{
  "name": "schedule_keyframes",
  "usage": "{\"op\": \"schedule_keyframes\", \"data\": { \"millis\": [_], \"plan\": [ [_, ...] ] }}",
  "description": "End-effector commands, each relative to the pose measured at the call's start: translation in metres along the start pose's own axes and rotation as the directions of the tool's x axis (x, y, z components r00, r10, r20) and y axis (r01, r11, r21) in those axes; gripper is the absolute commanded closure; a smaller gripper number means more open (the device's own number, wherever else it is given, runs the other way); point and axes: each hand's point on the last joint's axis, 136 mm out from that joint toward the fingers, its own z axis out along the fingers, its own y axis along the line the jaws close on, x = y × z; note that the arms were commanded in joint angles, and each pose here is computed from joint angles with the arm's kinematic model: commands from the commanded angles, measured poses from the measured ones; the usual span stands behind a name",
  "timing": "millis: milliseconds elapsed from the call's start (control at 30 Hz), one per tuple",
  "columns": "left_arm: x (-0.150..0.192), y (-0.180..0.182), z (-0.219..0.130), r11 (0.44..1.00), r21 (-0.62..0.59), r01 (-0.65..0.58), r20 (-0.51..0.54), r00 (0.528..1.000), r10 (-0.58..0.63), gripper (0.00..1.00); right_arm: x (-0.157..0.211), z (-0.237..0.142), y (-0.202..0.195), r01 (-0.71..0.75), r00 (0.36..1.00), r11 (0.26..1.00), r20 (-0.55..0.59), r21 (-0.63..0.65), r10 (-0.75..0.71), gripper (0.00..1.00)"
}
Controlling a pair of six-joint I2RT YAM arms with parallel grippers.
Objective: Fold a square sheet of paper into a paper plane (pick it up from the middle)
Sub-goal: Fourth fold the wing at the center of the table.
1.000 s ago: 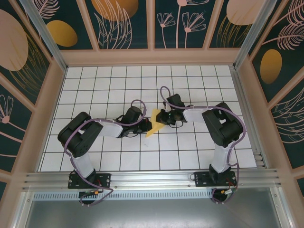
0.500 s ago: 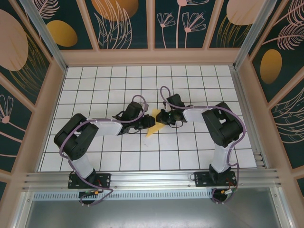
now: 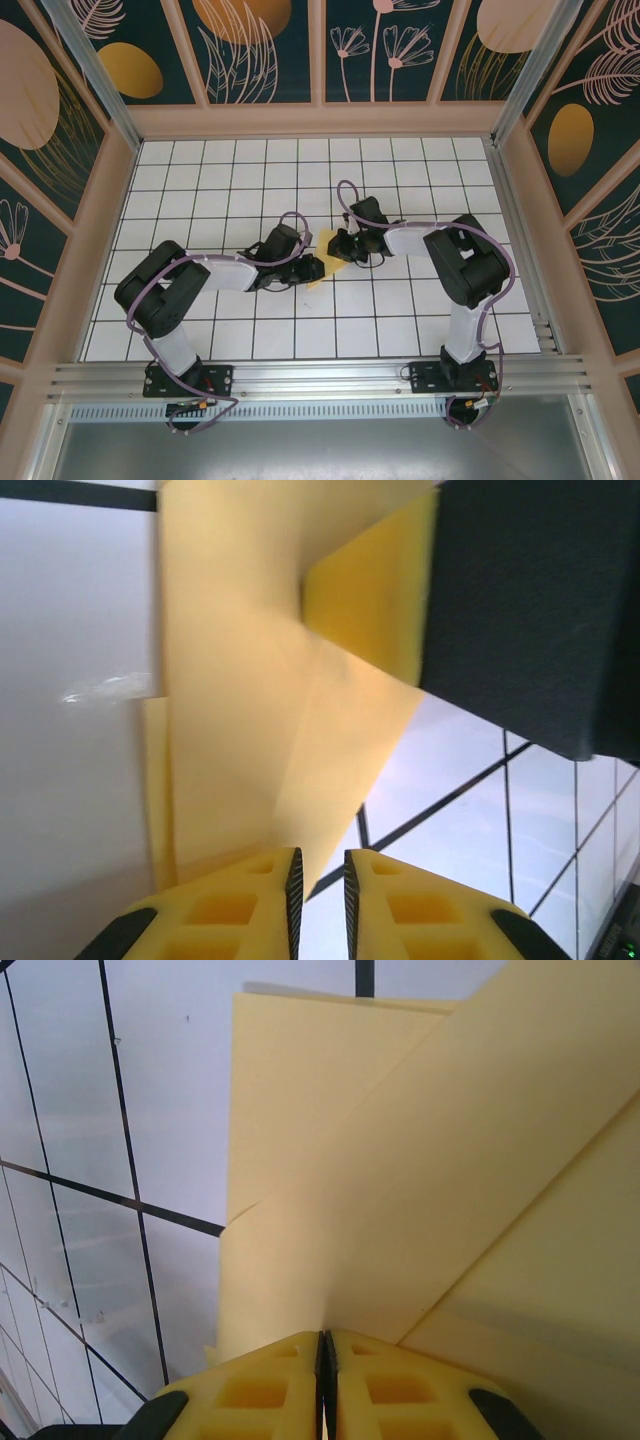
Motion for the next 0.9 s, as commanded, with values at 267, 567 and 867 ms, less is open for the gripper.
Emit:
{"op": "schedule_keyframes", "data": {
  "millis": [267,567,867],
  "plan": [
    [0.014,0.02,0.0,0.997,-0.067,0.029,-0.028,0.999,-0.031,0.8,0.021,0.015,-0.054,-0.066,0.996,0.98,-0.04,0.188,0.075,0.88],
    [-0.005,-0.011,-0.013,1.0,0.028,-0.007,0.04,0.999,0.005,0.75,0.022,0.016,-0.056,-0.067,0.996,0.979,-0.043,0.191,0.077,0.88],
    [-0.017,-0.013,-0.009,1.0,0.008,-0.016,0.065,0.998,0.016,0.74,0.024,0.016,-0.058,-0.072,0.995,0.979,-0.047,0.193,0.082,0.89]
  ]
}}
